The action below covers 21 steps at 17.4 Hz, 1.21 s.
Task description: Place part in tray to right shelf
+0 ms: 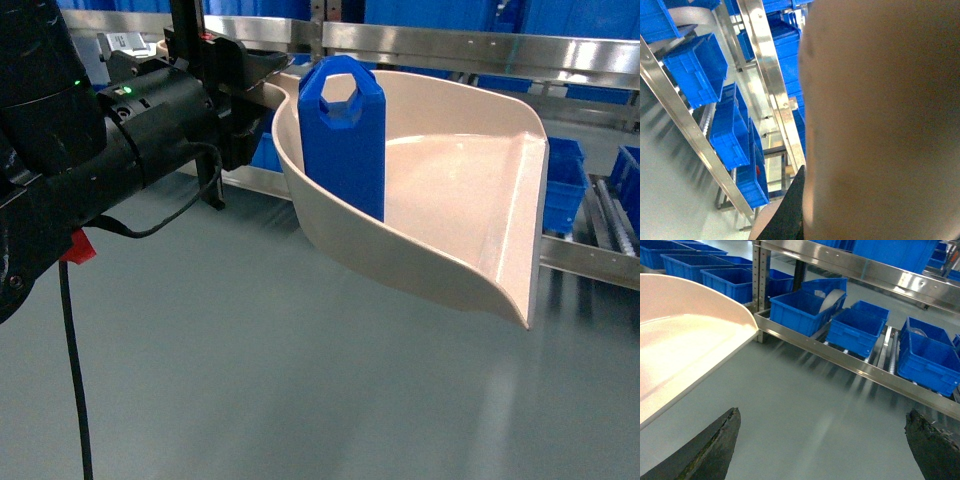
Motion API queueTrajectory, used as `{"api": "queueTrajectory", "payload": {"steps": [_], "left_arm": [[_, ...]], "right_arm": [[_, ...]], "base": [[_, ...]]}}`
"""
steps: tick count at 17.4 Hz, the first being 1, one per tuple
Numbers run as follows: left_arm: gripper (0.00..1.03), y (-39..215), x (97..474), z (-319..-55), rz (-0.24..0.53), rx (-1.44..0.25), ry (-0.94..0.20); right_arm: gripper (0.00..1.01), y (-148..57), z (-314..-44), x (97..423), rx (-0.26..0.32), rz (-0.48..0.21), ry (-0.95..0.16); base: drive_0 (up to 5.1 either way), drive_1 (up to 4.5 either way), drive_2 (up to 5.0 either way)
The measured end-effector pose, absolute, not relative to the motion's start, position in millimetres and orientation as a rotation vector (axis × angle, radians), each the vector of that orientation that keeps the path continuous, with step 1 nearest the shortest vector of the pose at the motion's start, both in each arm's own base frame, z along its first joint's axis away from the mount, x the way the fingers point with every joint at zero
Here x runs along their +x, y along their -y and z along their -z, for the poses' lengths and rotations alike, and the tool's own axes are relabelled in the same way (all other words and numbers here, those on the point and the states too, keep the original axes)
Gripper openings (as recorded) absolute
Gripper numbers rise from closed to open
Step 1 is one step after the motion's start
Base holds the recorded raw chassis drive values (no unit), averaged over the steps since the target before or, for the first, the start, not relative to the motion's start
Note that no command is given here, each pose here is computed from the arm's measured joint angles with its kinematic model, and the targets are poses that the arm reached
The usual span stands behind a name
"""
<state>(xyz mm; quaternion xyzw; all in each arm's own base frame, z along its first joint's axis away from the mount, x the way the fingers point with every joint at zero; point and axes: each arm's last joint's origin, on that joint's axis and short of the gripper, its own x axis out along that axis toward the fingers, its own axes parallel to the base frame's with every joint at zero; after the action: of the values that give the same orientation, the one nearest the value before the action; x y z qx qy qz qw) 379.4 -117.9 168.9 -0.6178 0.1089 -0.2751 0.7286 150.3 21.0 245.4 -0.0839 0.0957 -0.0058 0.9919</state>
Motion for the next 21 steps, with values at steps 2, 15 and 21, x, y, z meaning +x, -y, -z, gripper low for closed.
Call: {"api": "queueTrajectory", "payload": {"steps": [2, 15, 21], "left_arm": [[0.15, 117.9, 379.5, -169.0, 0.606, -1.362, -0.239], [0.15, 118.2, 379.3, -168.9, 0.607, -1.361, -0.241], [0.15, 118.2, 379.3, -168.9, 0.607, -1.361, -0.24]], "right_arm": [[0.98, -21.0, -245.3, 150.3, -0.168, 0.012, -0.192], [0.98, -21.0, -245.4, 150.3, -0.168, 0.012, -0.192], [0.98, -21.0, -245.3, 150.3, -0.168, 0.012, -0.192]], "base": [[-1.5, -1.53, -1.5], [-1.6, -1.58, -1.6], [-1.6, -1.63, -1.6]]}}
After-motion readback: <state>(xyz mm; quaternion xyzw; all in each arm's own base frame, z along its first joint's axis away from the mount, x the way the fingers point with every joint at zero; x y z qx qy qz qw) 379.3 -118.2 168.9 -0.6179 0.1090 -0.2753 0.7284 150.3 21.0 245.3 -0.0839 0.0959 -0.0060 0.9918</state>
